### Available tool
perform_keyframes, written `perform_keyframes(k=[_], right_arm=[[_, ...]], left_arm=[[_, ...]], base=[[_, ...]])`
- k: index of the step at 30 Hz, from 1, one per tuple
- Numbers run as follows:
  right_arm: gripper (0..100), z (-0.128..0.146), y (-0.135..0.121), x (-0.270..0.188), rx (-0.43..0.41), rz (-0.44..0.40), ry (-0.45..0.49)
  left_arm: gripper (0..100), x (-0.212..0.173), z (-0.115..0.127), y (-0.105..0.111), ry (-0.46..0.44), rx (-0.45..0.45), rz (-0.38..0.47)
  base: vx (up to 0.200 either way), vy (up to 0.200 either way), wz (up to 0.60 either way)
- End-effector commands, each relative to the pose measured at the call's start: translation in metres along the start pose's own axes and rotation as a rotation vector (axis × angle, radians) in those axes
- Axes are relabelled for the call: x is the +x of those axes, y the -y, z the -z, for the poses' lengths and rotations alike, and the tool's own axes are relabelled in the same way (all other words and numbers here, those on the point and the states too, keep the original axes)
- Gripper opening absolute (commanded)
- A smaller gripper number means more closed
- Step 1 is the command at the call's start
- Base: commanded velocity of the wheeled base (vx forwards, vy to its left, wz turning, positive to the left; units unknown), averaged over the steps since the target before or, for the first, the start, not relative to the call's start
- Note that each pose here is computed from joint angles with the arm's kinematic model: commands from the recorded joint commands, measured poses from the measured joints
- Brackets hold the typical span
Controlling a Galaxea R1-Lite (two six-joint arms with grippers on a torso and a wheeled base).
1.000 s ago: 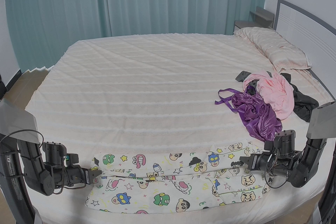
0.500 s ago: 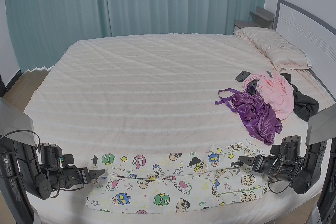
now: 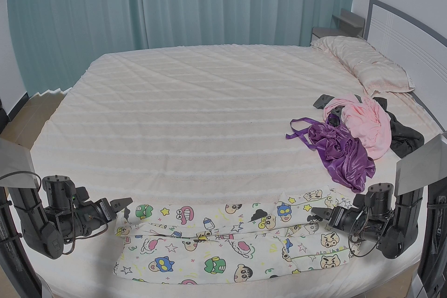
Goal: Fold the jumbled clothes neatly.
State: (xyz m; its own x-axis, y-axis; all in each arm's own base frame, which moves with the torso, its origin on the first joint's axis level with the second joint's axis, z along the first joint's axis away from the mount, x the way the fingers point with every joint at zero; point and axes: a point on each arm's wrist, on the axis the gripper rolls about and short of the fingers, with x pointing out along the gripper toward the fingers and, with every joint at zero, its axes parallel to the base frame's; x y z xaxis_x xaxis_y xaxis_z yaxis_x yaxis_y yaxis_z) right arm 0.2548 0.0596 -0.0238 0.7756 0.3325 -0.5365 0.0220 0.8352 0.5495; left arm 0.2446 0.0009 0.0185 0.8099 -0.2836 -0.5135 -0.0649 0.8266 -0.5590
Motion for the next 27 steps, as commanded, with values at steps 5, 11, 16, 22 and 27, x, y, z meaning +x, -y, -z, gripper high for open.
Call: perform_keyframes(k=[5,11,16,22,27], right_arm=[[0,-0.003,-0.007,0.004,-0.015,-0.03,0.021],[0,-0.003,-0.007,-0.005,-0.009,-0.025,0.019],[0,-0.001,-0.005,-0.016,0.02,-0.005,0.01],[0,0.0,-0.001,-0.033,0.03,0.025,0.002],[0,0.004,0.001,-0.032,0.035,0.038,-0.015]], left_arm=[[100,0.002,0.002,-0.003,-0.012,-0.007,-0.013],[100,0.001,0.003,-0.004,-0.015,-0.008,-0.013],[100,0.001,0.004,-0.004,-0.022,-0.01,-0.017],[100,0.001,0.006,-0.004,-0.028,-0.005,-0.018],[100,0.001,0.007,-0.004,-0.031,-0.002,-0.016]], base=[[0.0,0.0,0.0],[0.0,0.0,0.0],[0.0,0.0,0.0],[0.0,0.0,0.0],[0.0,0.0,0.0]])
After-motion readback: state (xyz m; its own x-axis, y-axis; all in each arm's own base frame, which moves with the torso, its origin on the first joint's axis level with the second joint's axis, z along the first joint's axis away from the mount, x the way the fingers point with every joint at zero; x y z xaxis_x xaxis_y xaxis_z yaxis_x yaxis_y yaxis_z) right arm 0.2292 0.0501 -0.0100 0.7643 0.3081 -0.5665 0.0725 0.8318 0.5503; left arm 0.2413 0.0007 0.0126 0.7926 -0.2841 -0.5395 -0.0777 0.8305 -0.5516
